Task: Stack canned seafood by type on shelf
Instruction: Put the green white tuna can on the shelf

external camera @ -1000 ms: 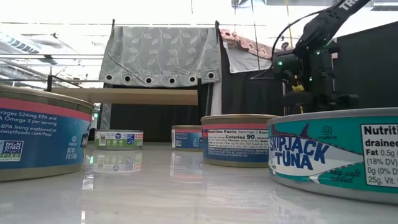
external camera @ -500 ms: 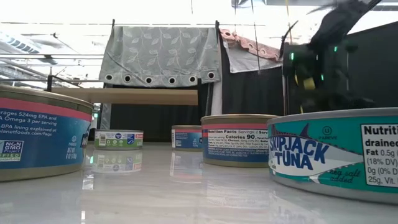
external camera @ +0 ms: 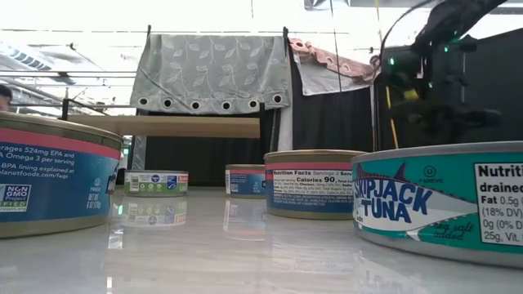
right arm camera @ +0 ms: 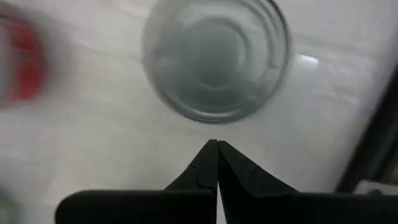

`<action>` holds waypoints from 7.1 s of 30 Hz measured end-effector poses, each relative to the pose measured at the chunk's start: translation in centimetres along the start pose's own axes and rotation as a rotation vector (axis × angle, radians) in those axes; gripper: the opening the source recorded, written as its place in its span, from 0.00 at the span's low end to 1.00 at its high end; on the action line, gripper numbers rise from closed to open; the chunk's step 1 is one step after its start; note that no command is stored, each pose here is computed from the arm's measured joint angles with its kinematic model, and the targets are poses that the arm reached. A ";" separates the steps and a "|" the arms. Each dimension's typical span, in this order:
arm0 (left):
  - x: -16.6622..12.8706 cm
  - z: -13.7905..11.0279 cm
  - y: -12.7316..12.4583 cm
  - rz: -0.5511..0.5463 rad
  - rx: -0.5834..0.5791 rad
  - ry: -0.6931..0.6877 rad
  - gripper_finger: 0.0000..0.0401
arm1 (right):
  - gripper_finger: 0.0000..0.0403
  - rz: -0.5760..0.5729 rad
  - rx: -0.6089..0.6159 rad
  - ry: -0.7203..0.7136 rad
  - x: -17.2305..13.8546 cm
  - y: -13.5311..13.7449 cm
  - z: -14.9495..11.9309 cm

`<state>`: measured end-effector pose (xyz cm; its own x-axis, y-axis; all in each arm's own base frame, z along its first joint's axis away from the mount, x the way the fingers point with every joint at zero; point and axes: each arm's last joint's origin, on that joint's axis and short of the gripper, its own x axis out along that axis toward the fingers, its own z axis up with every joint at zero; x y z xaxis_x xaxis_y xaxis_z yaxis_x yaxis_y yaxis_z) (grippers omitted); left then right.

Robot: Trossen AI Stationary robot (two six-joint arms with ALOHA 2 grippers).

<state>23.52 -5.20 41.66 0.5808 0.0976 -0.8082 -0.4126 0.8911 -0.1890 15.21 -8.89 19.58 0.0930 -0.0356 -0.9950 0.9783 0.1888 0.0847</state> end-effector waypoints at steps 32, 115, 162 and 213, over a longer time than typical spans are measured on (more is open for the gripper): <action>0.1 0.2 0.3 -0.029 -0.001 0.025 0.07 | 0.00 -0.034 0.039 -0.038 2.5 0.1 0.2; 0.0 -0.1 0.7 0.012 -0.016 0.053 0.07 | 0.29 0.135 -1.195 0.094 -3.9 3.3 2.5; -11.6 -1.9 6.9 0.183 -0.064 -0.534 0.07 | 0.32 1.129 0.217 -0.534 -7.7 24.5 10.8; -8.1 0.0 4.5 0.203 -0.104 -0.476 0.07 | 0.73 0.682 -0.269 -0.901 -6.3 23.4 11.9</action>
<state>16.99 -1.99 47.37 0.7266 0.4756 -0.4958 -0.6032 0.7871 -0.1289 39.70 -15.93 28.48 0.7894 -0.5109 -0.3403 0.6134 0.6368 0.4671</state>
